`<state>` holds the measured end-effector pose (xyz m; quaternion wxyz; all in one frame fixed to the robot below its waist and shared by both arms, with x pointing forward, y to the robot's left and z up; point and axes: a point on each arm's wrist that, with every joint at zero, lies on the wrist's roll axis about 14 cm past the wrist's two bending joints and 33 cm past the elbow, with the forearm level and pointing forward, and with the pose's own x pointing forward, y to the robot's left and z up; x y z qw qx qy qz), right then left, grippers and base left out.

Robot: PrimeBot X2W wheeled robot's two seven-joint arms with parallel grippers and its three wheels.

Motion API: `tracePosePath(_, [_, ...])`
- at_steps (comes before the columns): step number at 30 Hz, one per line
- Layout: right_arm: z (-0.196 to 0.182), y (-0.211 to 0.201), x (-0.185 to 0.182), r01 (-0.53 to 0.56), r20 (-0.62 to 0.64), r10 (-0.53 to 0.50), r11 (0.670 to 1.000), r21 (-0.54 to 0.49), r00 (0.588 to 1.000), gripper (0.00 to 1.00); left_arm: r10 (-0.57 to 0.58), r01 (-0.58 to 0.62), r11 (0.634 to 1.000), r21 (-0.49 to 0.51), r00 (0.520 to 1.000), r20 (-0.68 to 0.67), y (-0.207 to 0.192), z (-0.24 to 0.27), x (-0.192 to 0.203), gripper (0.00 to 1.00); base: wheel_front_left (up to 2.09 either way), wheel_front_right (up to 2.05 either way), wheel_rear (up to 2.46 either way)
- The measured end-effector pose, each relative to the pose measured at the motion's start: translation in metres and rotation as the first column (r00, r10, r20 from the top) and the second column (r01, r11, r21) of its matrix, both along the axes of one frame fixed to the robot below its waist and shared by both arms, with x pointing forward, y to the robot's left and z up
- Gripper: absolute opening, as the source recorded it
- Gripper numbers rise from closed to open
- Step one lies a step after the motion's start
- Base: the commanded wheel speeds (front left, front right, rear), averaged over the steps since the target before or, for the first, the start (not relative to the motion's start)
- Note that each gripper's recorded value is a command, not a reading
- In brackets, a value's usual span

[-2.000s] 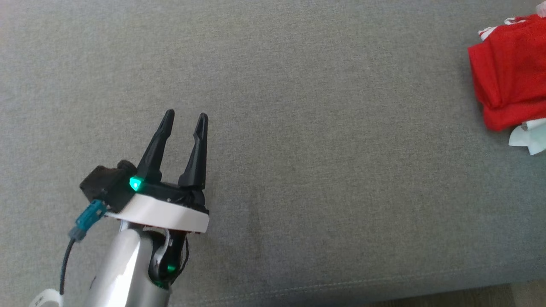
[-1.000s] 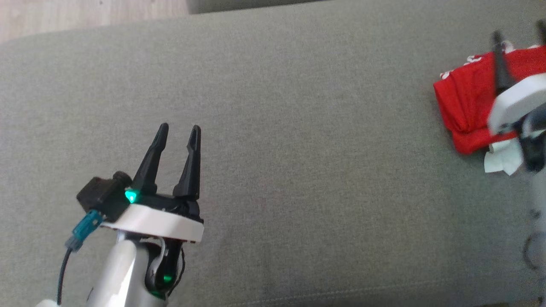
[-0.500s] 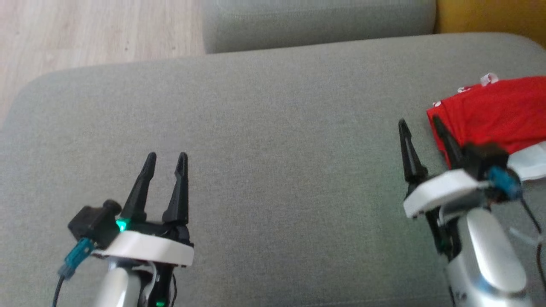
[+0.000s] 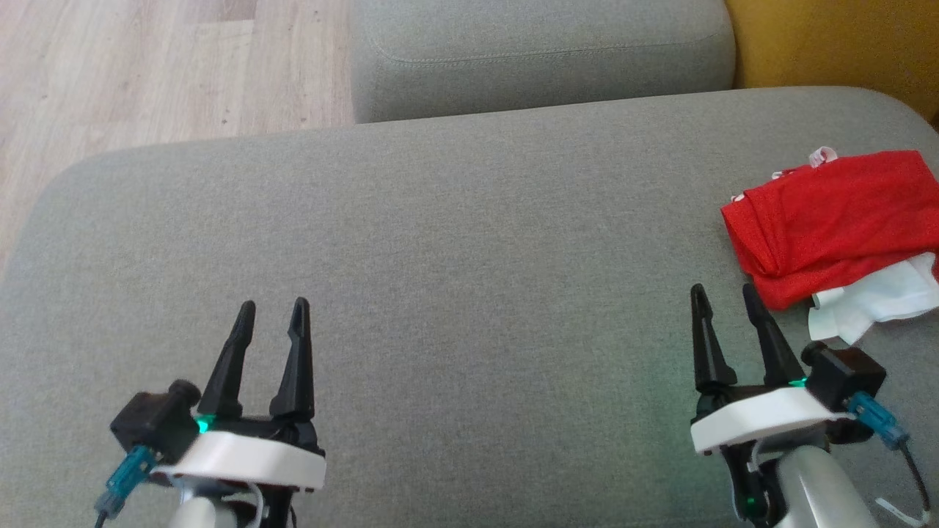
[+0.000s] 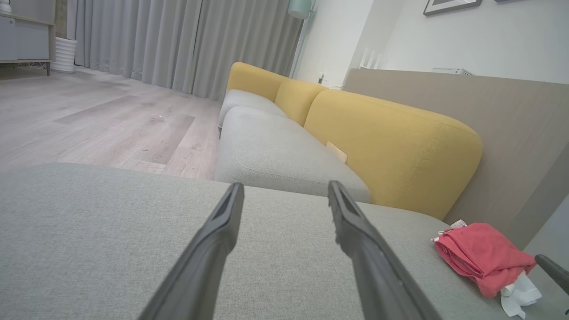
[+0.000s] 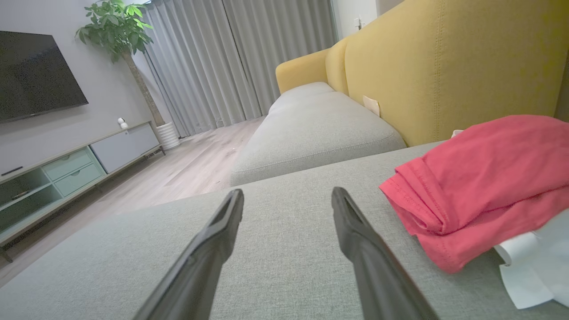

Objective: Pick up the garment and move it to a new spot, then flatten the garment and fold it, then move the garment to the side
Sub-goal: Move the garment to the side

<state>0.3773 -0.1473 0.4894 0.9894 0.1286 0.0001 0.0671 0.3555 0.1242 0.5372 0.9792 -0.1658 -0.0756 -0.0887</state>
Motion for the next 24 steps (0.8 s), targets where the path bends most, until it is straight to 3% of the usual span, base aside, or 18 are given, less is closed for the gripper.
tracePosePath(24, [-0.0006, 0.0026, 0.0008, -0.006, 0.003, 0.006, 1.0, 0.001, 1.0, 1.0, 0.044, -0.045, 0.999, -0.021, 0.999, -0.025, 0.0084, -0.0049, 0.0011, 1.0, 0.0, 0.0, 0.0])
